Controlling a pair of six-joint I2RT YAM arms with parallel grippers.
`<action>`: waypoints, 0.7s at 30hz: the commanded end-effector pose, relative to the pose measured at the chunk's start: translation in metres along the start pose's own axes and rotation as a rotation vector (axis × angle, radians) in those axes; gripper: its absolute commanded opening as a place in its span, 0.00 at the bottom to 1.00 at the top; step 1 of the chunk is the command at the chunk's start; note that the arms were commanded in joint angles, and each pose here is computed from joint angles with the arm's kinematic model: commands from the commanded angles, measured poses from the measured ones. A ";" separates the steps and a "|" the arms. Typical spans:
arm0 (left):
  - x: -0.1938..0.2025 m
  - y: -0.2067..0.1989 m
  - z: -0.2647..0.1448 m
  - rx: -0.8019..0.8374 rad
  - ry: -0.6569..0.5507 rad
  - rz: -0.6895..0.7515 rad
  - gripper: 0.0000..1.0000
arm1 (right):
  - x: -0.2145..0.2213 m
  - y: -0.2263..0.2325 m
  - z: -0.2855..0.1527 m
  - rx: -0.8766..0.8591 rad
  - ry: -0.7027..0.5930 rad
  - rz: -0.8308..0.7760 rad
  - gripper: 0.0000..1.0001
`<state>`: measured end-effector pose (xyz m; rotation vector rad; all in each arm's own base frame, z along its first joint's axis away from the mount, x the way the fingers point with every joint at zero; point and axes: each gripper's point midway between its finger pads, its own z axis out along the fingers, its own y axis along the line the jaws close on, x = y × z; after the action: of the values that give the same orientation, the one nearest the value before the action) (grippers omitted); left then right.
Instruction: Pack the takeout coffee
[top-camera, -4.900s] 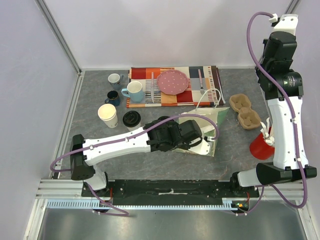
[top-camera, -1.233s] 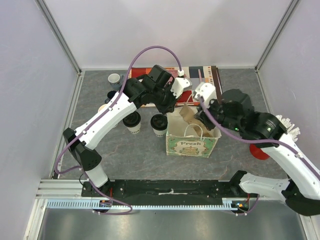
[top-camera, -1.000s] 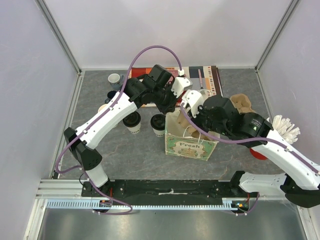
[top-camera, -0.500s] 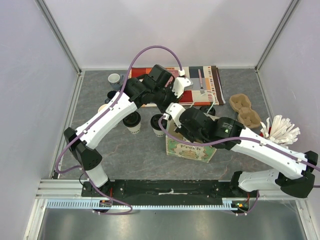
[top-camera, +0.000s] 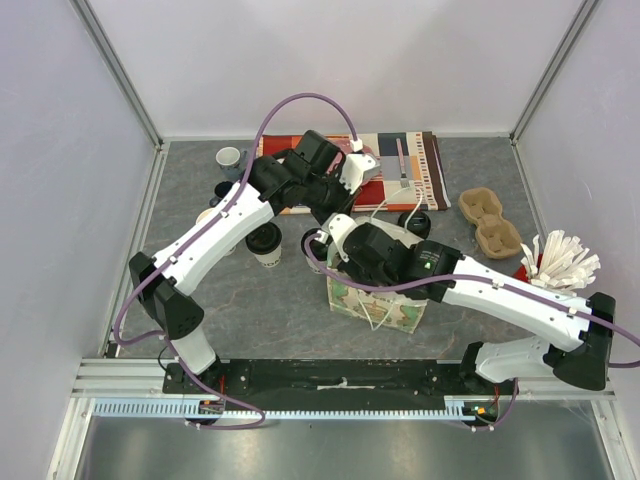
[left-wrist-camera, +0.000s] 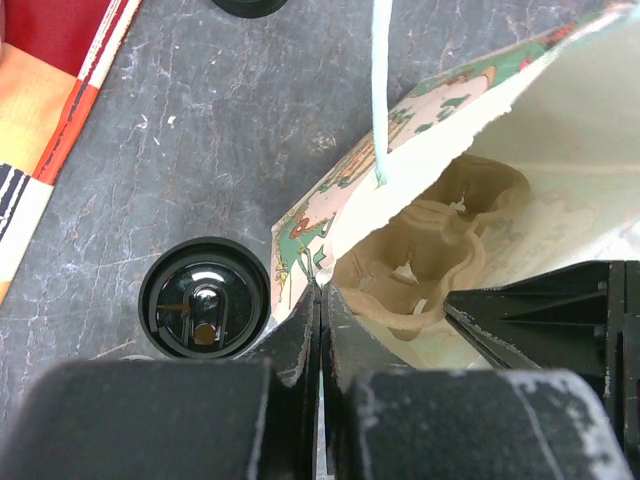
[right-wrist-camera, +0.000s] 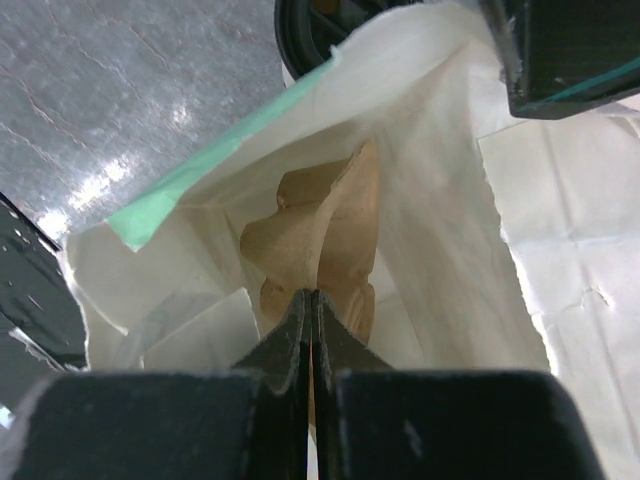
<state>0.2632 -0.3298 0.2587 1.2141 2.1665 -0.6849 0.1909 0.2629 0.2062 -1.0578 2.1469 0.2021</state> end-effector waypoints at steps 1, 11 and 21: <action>-0.016 -0.019 -0.015 0.042 -0.074 -0.024 0.02 | 0.016 0.017 0.019 -0.078 0.040 0.059 0.00; -0.015 -0.016 -0.014 0.059 -0.077 -0.034 0.02 | 0.019 0.006 0.026 -0.093 0.046 0.123 0.04; -0.014 -0.018 -0.014 0.072 -0.075 -0.035 0.02 | 0.010 0.007 0.024 -0.100 0.031 0.124 0.09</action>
<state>0.2755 -0.3246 0.2544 1.1733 2.1745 -0.6654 0.1947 0.2759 0.1953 -1.0066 2.1703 0.3872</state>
